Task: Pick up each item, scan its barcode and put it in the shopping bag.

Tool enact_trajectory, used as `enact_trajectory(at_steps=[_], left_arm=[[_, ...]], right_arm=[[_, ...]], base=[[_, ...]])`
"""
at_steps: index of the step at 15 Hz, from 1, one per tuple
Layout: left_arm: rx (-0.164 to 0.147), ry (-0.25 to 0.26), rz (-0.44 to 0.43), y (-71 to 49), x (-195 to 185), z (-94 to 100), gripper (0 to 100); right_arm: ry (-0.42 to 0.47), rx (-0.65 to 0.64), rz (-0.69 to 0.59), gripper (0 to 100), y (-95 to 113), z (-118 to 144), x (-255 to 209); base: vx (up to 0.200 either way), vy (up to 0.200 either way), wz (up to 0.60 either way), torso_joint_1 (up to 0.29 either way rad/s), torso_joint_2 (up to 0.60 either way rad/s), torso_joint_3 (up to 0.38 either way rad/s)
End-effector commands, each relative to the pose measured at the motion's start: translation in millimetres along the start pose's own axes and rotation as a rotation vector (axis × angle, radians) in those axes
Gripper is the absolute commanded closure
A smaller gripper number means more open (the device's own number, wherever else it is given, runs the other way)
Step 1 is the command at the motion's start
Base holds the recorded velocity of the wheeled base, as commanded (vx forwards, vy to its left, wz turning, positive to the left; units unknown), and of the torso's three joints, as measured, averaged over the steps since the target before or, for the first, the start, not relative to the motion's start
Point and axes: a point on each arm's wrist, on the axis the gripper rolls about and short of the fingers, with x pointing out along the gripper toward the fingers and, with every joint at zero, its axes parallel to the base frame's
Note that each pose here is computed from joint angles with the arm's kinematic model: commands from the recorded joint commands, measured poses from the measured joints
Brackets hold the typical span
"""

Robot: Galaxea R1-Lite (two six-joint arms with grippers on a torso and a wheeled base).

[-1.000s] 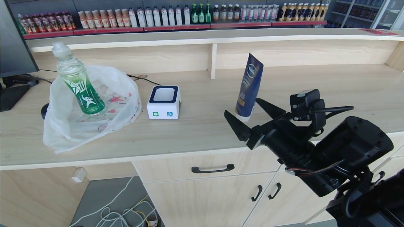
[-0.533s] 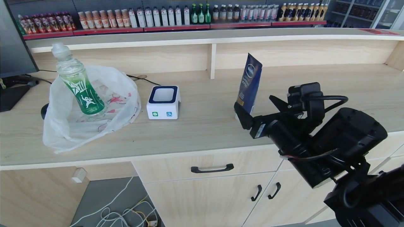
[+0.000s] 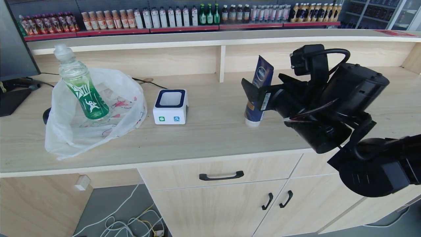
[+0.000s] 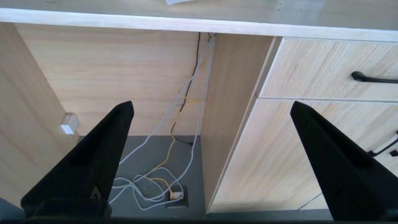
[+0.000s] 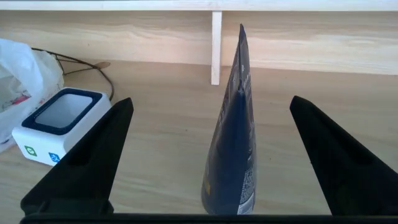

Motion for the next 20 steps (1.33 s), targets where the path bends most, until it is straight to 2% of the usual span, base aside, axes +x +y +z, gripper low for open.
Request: enact_trajectory(at_steps=[1,7,13,20], left_arm=[[0.000,0.000,0.000,0.0,0.0,0.0,0],[0.000,0.002,-0.001,0.0,0.1,0.0,0],[0.000,0.000,0.000,0.0,0.0,0.0,0],[0.000,0.000,0.000,0.0,0.0,0.0,0]], right_arm=[[0.001,-0.004,-0.013,0,-3.2,-2.9,5.2],[0.028,-0.022,-0.048,0,-8.4,-20.0,19.6],[0.052,-0.042,-0.096,0,-26.1,-35.1,32.5],[0.084,-0.052,-0.077,0,-23.6,-50.2,36.5]], base=[[0.000,0.000,0.00,0.000,0.00,0.000],[0.000,0.000,0.00,0.000,0.00,0.000],[0.000,0.000,0.00,0.000,0.00,0.000],[0.000,0.000,0.00,0.000,0.00,0.000]])
